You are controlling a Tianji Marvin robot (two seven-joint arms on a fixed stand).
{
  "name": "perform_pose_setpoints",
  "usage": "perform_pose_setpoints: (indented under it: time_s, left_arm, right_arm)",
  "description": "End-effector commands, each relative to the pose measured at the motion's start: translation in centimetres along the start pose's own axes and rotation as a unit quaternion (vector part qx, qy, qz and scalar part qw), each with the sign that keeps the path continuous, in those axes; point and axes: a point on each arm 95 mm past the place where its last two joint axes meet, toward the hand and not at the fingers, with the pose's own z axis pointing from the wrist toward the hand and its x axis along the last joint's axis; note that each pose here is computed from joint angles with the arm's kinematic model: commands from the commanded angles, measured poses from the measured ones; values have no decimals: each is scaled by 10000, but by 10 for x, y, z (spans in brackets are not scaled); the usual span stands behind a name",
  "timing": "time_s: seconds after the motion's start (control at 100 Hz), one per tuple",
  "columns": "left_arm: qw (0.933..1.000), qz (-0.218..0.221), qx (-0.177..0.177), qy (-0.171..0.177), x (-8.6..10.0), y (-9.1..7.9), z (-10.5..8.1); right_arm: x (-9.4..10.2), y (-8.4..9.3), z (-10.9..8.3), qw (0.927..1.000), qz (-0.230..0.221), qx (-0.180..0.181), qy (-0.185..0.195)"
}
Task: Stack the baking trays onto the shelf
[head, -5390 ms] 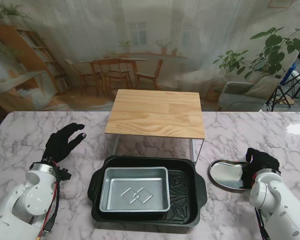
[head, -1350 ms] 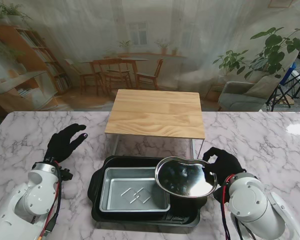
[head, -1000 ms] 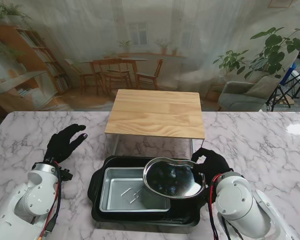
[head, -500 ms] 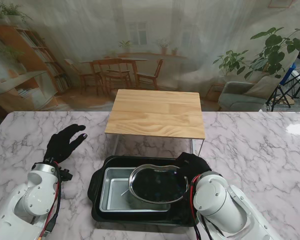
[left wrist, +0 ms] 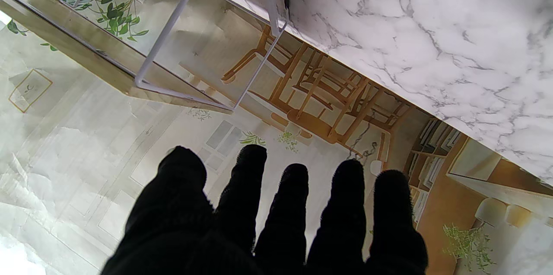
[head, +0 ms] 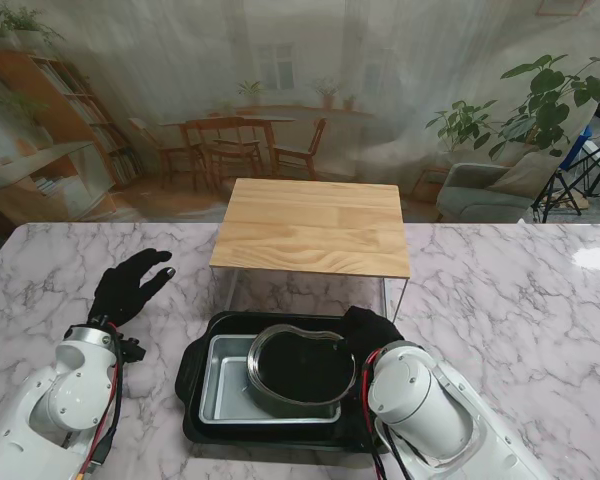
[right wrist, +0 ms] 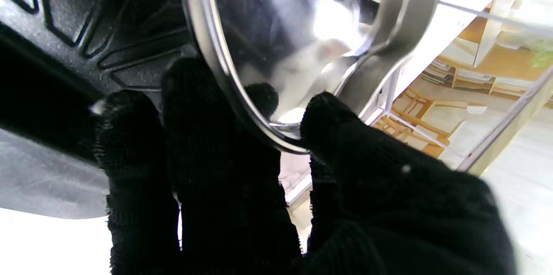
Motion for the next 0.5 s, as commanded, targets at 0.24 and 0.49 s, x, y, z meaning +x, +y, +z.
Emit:
perform_pose_setpoints:
  time_s: [0.24,0.49]
  left_arm:
    - [10000,13,-90,-12,-1,3,0]
    - [10000,14,-76,-10,-1,3,0]
  right_arm:
    - [4,-9,-3,9992,110,382,-47]
    - [-1,-1,-12,9994,66,346,69]
